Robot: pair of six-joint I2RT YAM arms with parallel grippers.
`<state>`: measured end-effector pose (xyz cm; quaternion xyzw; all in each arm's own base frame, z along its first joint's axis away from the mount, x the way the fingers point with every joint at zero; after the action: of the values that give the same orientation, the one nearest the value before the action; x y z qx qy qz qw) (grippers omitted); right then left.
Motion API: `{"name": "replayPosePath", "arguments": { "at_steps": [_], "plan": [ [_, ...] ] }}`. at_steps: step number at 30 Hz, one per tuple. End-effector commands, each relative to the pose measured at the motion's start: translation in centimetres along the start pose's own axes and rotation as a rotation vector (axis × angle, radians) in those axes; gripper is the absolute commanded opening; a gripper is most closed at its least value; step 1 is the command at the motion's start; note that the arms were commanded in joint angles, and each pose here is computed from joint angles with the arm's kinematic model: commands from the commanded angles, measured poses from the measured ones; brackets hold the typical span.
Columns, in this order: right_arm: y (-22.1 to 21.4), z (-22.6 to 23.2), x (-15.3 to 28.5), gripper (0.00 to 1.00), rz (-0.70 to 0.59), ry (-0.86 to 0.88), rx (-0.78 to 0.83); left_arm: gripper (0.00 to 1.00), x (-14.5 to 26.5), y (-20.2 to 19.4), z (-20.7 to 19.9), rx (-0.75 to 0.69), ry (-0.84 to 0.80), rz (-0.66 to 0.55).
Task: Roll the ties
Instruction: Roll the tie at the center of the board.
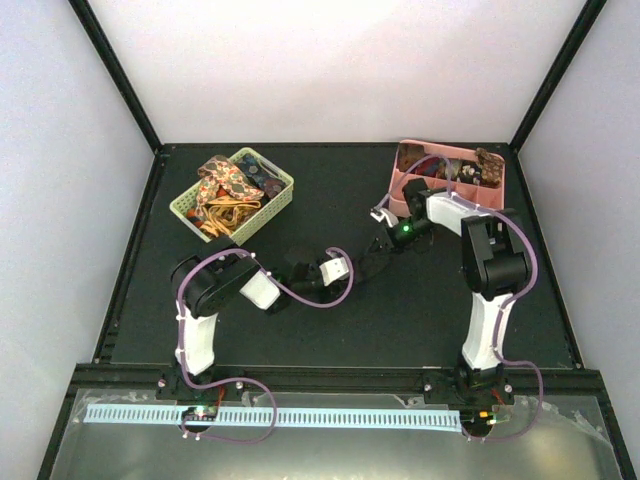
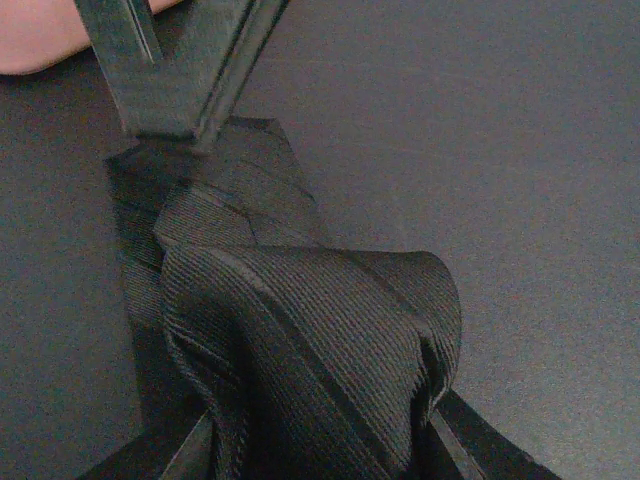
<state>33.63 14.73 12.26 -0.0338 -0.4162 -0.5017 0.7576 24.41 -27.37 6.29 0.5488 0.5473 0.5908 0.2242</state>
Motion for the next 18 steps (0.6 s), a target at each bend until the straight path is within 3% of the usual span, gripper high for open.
{"name": "replayPosePath", "arguments": {
  "at_steps": [1, 7, 18],
  "plan": [
    [-0.5, -1.9, -1.6, 0.24, 0.04, -0.031, -0.055, 0.38, 0.1, -0.3, -0.1, 0.008, -0.025, 0.047],
    [-2.0, -3.9, -2.9, 0.24, 0.107, -0.103, -0.087, 0.38, 0.3, 0.0, -0.2, 0.014, -0.032, 0.042],
    [-7.0, -3.5, -3.2, 0.22, 0.234, -0.117, -0.217, 0.4, 2.0, 1.7, 0.1, 0.044, 0.003, -0.027]
  ]
}}
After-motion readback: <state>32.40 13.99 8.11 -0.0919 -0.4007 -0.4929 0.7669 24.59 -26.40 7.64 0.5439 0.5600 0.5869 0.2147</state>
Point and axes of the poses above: each gripper's point midway between its finger pads, its own x axis back along the fingers, its own z axis along the line the jaws close on, y = z × x, the point moved 9 cm from there along x, back along the fingers, and after that the axes turned 14 degrees about x, right-handed, at the moved point
